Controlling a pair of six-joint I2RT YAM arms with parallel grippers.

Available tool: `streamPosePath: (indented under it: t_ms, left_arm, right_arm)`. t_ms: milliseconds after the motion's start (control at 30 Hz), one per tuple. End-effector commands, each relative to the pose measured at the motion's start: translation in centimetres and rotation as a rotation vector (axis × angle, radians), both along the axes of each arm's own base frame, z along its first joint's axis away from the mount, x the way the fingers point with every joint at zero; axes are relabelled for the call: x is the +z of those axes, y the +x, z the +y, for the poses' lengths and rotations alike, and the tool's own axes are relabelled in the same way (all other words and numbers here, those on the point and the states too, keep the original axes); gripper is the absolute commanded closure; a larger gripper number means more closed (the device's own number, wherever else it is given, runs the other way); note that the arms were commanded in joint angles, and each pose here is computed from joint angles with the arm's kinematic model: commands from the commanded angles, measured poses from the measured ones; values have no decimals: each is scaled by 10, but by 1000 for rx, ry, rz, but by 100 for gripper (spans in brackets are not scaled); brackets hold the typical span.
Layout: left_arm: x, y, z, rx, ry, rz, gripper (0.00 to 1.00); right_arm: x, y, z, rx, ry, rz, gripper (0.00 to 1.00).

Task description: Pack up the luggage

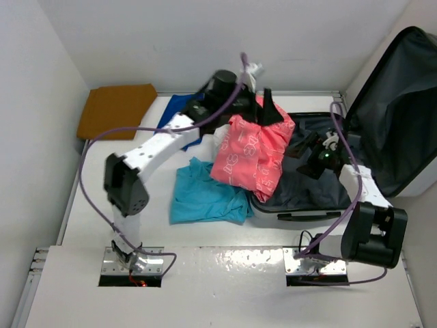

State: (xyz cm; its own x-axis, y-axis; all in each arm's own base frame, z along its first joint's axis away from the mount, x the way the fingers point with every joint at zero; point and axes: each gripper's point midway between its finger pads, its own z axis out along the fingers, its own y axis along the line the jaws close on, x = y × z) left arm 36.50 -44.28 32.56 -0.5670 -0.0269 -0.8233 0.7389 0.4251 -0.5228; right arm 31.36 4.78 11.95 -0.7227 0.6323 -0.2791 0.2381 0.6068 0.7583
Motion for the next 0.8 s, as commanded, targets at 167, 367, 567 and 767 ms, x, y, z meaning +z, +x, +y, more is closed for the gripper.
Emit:
streamPosePath:
  t_ms: [167,367,567,767]
  left_arm:
    - [123,28,129,279,-144,-222,0]
    - [108,45,189,409,-122,-184,0]
    - [96,65,231,515,-127,-153,0]
    - [77,73,256,558,-91,-146,0]
  right_arm:
    - [-49,0,55,80,-19,67,0]
    - [-69,-10,72,114,39,129,10]
    - [-63,-12,87,165,142,121,85]
    - [-62,-52,70,397,11,171,100]
